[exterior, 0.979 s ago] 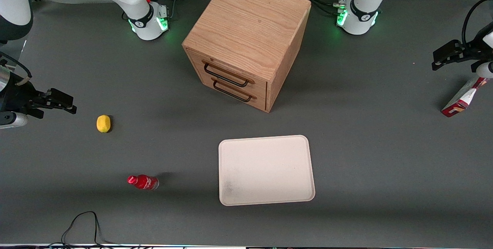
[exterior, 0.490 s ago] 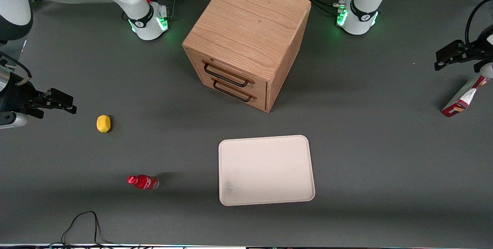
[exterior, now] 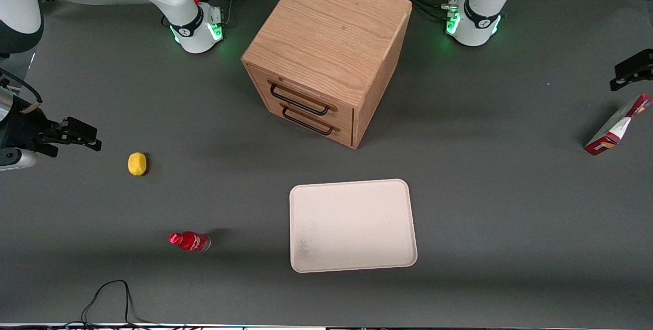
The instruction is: Place red cookie box on tray
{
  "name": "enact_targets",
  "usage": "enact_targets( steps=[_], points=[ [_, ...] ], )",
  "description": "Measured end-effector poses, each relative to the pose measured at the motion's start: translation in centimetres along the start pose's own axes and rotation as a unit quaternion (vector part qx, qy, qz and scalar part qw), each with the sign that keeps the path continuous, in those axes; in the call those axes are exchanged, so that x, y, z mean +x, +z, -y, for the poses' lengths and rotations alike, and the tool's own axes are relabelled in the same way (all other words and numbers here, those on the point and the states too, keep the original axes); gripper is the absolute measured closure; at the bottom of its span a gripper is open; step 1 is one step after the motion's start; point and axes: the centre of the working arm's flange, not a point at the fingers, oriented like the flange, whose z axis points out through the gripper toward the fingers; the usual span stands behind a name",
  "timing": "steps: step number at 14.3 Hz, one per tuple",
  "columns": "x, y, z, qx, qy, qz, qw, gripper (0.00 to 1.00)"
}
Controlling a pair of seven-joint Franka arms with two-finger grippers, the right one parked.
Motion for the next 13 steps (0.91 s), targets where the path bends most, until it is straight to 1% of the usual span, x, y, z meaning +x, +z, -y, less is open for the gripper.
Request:
enact_targets(
  steps=[3, 7, 9, 11, 13],
  points=[
    [-2.2, 0.4, 5.8, -0.002, 0.026, 0.0, 0.9997, 0.0],
    [-7.0, 1.5, 14.6, -0.004, 0.082, -0.005, 0.9966, 0.0],
    [-9.5, 2.2, 18.4, -0.003, 0.119, -0.008, 0.9929, 0.0],
    [-11.5, 3.4, 21.2, -0.003, 0.16, -0.009, 0.987, 0.0],
    [-13.1, 4.5, 23.1, -0.003, 0.212, -0.009, 0.9773, 0.0]
  ],
)
